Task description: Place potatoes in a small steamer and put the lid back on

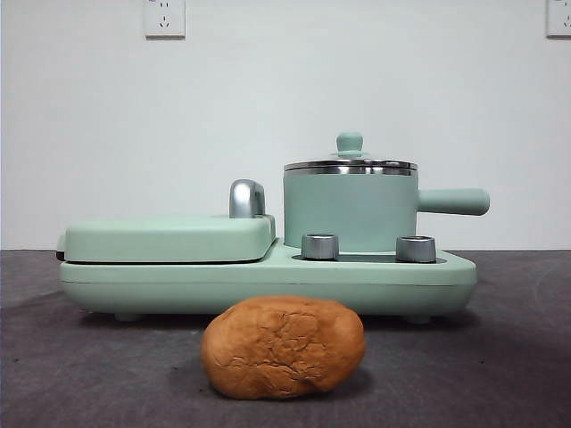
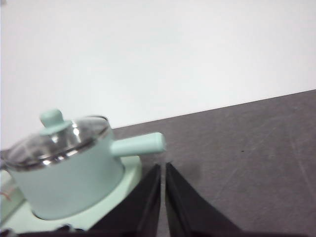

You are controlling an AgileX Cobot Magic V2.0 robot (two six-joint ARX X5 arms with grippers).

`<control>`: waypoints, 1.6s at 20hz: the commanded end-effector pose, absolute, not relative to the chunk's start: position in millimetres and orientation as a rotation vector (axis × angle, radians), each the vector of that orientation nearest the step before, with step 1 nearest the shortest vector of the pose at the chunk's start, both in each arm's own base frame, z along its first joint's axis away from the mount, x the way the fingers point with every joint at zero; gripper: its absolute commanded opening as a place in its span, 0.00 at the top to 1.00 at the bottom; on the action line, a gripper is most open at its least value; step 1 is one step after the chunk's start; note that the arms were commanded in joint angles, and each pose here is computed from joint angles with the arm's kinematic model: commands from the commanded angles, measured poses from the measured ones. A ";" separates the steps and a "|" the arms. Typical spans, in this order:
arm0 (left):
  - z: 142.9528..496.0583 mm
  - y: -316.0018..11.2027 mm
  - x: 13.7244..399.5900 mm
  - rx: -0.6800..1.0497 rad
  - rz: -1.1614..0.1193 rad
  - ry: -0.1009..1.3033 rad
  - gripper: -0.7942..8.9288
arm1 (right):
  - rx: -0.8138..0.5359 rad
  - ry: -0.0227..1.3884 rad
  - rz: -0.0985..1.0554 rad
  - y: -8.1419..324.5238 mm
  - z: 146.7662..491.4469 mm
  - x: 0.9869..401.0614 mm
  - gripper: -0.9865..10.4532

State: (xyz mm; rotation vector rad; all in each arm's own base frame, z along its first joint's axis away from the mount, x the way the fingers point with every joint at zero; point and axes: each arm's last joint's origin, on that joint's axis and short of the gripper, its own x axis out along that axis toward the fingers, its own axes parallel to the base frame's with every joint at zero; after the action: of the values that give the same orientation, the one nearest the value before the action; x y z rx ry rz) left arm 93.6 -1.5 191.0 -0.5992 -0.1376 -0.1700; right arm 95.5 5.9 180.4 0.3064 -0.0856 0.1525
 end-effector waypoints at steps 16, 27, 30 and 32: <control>309.7 -9.1 80.4 -0.100 -0.380 0.044 0.91 | 0.157 -0.034 0.424 13.5 284.5 81.8 0.90; 337.6 -12.1 94.1 0.494 -0.502 -0.023 0.91 | -0.271 0.021 0.523 17.2 311.9 101.2 0.90; 338.2 -12.2 95.1 0.510 -0.503 -0.028 0.91 | -0.369 0.025 0.529 17.6 313.3 103.8 0.90; 338.5 -12.2 94.9 0.480 -0.502 -0.023 0.91 | -0.404 0.027 0.537 18.1 313.0 104.5 0.87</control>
State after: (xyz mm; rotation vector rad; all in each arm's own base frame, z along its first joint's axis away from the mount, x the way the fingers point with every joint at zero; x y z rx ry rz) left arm 96.3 -11.9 330.9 0.4451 0.0124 -0.5012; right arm 104.7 17.7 307.9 -0.3114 0.0624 0.5330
